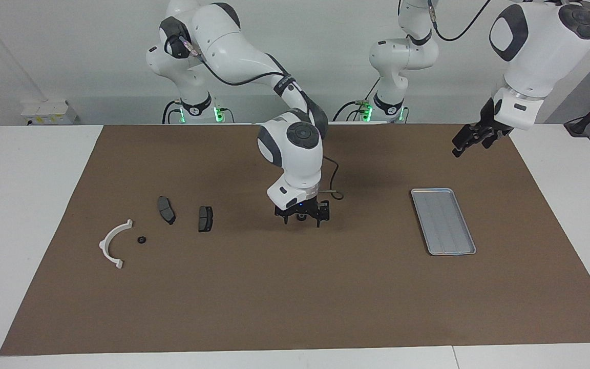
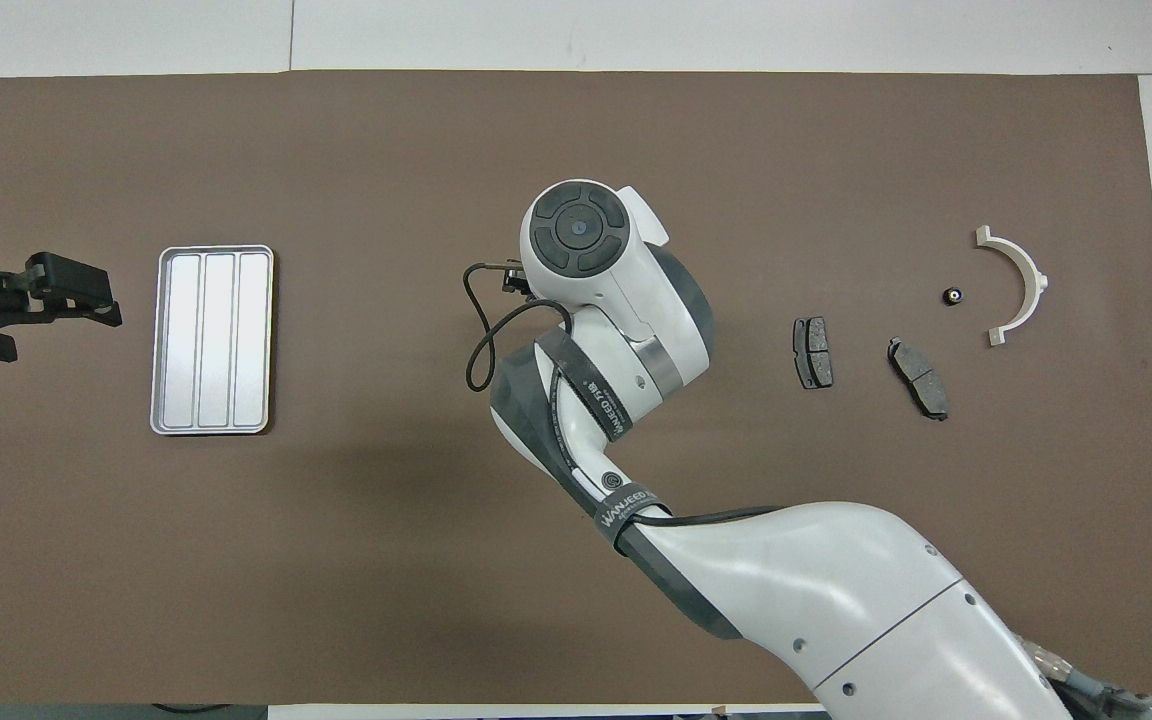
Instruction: Place bearing gear from tray to pile
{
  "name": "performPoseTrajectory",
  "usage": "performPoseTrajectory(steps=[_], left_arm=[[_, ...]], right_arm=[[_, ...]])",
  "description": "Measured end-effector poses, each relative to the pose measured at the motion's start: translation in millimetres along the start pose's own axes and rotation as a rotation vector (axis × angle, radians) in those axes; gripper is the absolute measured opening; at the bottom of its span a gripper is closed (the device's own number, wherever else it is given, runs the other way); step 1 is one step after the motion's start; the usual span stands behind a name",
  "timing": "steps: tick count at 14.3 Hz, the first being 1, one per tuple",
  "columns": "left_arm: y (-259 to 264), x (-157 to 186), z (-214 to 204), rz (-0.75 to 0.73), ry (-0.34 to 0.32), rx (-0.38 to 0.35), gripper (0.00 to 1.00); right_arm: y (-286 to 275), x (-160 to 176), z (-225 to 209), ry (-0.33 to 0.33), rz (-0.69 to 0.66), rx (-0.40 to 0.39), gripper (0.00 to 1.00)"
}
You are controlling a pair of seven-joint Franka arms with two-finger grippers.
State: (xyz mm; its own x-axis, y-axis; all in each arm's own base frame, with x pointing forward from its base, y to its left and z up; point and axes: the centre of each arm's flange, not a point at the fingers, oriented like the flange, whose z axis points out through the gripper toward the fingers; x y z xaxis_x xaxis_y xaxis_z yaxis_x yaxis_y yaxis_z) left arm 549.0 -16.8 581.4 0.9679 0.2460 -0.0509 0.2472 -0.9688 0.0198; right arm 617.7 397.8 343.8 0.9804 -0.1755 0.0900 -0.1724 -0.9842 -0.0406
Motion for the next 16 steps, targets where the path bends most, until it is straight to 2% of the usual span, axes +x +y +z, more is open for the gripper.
performPoseTrajectory(steps=[10, 15, 16], left_arm=[[-2, 0, 1, -0.004, -0.004, 0.000, 1.00], [-1, 0, 3, -0.003, -0.008, 0.000, 1.00], [-1, 0, 3, -0.003, -0.008, 0.000, 1.00]], right_arm=[[0, -27, 39, -0.063, -0.026, -0.045, 1.00], [-4, -39, 39, -0.083, -0.037, -0.037, 1.00], [-7, -42, 38, -0.086, -0.043, -0.034, 0.92]])
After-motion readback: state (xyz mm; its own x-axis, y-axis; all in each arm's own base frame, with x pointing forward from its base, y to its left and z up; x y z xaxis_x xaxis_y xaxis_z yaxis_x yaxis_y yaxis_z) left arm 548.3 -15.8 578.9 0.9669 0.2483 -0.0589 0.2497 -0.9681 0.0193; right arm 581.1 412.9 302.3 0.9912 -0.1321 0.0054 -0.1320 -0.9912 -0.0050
